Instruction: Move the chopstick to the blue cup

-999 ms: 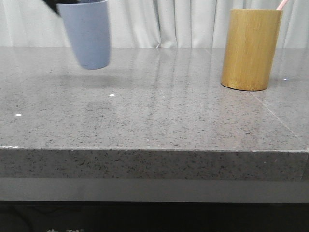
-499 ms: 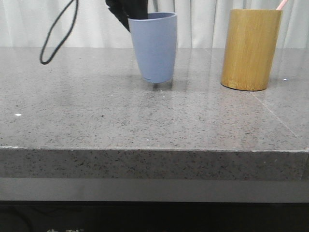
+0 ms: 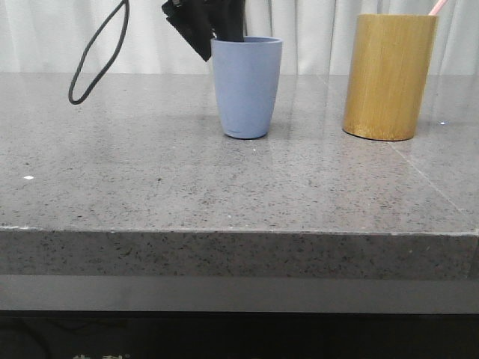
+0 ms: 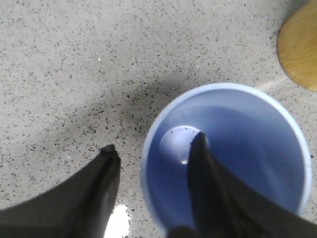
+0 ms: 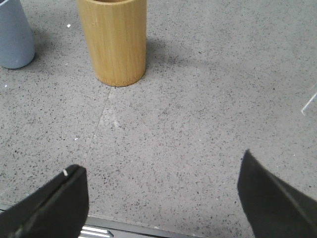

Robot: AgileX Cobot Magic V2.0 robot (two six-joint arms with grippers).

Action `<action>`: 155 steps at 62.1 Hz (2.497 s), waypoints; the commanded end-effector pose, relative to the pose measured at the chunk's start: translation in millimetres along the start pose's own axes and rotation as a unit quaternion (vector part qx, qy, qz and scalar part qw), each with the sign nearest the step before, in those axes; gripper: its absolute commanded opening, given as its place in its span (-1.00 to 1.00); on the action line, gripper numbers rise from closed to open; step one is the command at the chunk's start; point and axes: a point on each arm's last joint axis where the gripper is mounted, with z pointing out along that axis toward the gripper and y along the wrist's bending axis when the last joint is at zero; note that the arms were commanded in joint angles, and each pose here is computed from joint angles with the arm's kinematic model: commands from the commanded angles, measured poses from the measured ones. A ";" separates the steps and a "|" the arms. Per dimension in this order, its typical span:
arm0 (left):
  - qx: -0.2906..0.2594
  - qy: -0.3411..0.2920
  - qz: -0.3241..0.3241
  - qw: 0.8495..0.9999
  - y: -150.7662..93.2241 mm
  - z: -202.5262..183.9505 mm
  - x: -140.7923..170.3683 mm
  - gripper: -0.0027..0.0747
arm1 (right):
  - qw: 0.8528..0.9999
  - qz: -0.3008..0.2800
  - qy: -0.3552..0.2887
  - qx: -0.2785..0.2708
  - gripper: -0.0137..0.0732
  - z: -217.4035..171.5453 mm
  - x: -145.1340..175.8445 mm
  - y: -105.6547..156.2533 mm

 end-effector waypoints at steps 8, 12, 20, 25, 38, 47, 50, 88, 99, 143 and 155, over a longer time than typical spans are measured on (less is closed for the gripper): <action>0.010 -0.056 0.001 0.998 -8.0 -47.0 -7.0 0.01 | 0.998 0.024 -0.060 0.006 0.75 -1.0 -18.3 -1.7; 0.010 -0.066 0.002 0.998 -8.7 -56.9 -6.9 0.01 | 0.997 0.039 -0.064 0.012 0.75 3.4 -23.5 -4.1; 0.010 -0.095 0.002 0.995 -9.8 -86.6 -5.6 0.01 | 0.996 0.060 -0.055 0.033 0.75 15.5 -37.0 -12.5; 0.009 -0.116 0.004 0.993 -11.2 -109.3 -3.1 0.01 | 0.995 0.073 -0.050 0.043 0.75 21.4 -48.2 -18.5; 0.006 -0.177 0.008 0.984 -15.3 -171.8 8.2 0.01 | 0.993 0.104 -0.042 0.026 0.75 41.4 -78.4 -25.0; 0.005 -0.201 0.010 0.980 -17.9 -206.2 23.9 0.01 | 0.991 0.121 -0.042 -0.024 0.75 60.5 -100.1 -21.9; 0.004 -0.197 0.010 0.980 -18.4 -212.3 32.5 0.01 | 0.990 0.126 -0.044 -0.042 0.75 67.6 -107.2 -20.9; -0.009 -0.177 0.005 0.984 -23.4 -228.9 192.5 0.01 | 0.982 0.141 -0.009 -0.125 0.44 154.1 -161.9 -28.7; -0.009 -0.183 0.005 0.983 -24.7 -234.2 215.7 0.01 | 0.980 0.145 0.002 -0.134 0.20 167.5 -166.1 -30.2; -0.009 -0.193 0.006 0.981 -25.5 -241.2 223.8 0.01 | 0.985 0.113 0.007 -0.127 -0.84 156.6 -170.1 -29.6; -0.009 -0.193 0.006 0.981 -25.5 -241.2 223.8 0.01 | 0.991 0.053 -0.045 -0.111 -0.84 105.6 -199.4 -24.8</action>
